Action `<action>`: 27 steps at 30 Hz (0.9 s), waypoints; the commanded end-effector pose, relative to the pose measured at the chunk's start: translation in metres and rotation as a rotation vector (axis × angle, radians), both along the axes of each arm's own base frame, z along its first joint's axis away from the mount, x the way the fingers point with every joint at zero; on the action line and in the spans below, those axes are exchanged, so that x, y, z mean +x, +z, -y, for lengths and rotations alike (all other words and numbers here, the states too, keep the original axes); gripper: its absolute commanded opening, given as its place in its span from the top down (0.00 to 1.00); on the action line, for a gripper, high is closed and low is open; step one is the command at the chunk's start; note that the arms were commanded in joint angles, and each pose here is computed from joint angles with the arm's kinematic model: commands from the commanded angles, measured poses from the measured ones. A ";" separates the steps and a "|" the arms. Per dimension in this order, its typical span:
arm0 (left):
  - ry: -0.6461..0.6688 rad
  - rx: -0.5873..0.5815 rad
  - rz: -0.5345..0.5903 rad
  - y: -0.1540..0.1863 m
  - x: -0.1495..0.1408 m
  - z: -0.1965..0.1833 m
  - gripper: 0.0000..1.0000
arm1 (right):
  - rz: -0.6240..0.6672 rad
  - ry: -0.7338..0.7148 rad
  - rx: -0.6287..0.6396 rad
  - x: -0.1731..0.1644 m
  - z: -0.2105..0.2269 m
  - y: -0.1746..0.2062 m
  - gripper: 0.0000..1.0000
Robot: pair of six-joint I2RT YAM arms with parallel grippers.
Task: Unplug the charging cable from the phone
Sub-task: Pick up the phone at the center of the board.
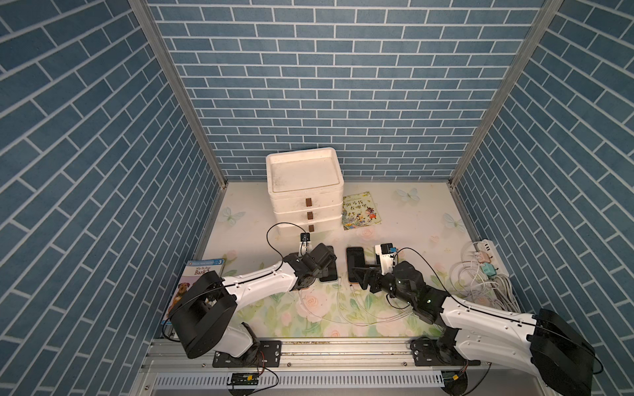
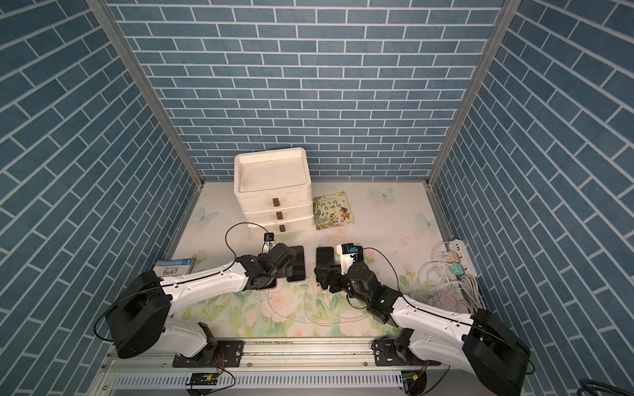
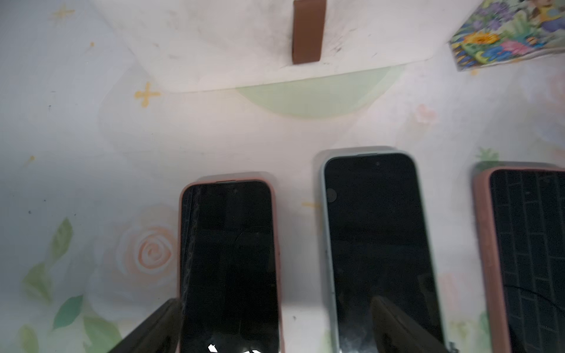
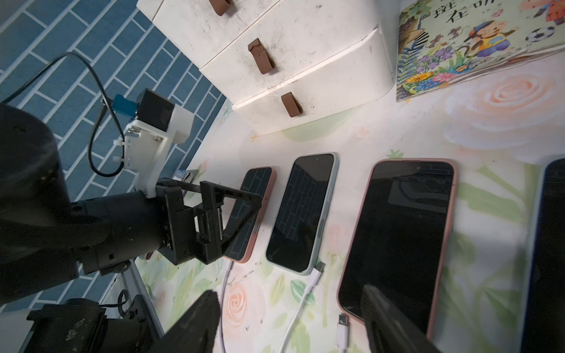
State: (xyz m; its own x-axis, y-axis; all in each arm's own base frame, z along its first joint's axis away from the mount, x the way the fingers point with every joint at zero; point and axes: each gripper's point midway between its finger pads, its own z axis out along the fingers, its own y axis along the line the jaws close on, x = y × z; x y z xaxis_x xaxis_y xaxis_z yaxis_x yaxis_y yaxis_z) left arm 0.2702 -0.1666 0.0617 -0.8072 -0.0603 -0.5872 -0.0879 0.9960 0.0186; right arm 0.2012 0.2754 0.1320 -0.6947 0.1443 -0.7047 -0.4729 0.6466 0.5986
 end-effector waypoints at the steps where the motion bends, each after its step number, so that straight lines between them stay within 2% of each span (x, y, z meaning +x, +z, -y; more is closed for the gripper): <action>1: -0.004 0.022 -0.073 -0.013 -0.009 -0.019 0.00 | 0.031 0.037 -0.011 -0.001 -0.011 0.007 0.22; 11: -0.004 0.023 -0.152 -0.041 -0.007 -0.026 0.02 | 0.033 0.083 -0.054 -0.011 -0.034 -0.004 0.22; 18: 0.011 0.022 -0.186 -0.050 -0.006 -0.033 0.02 | 0.036 0.078 -0.064 -0.011 -0.035 -0.006 0.22; 27: 0.015 -0.020 -0.265 -0.077 -0.022 -0.032 0.16 | 0.048 0.066 -0.059 -0.009 -0.033 0.000 0.23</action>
State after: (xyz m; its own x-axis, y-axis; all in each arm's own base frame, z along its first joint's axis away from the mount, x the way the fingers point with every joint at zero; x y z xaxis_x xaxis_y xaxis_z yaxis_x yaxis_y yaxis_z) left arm 0.2762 -0.1485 0.0149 -0.8773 -0.0995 -0.4696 -0.1011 0.9946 -0.0217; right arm 0.1863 0.3031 0.1107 -0.7104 0.0358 -0.7029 -0.5111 0.6603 0.5503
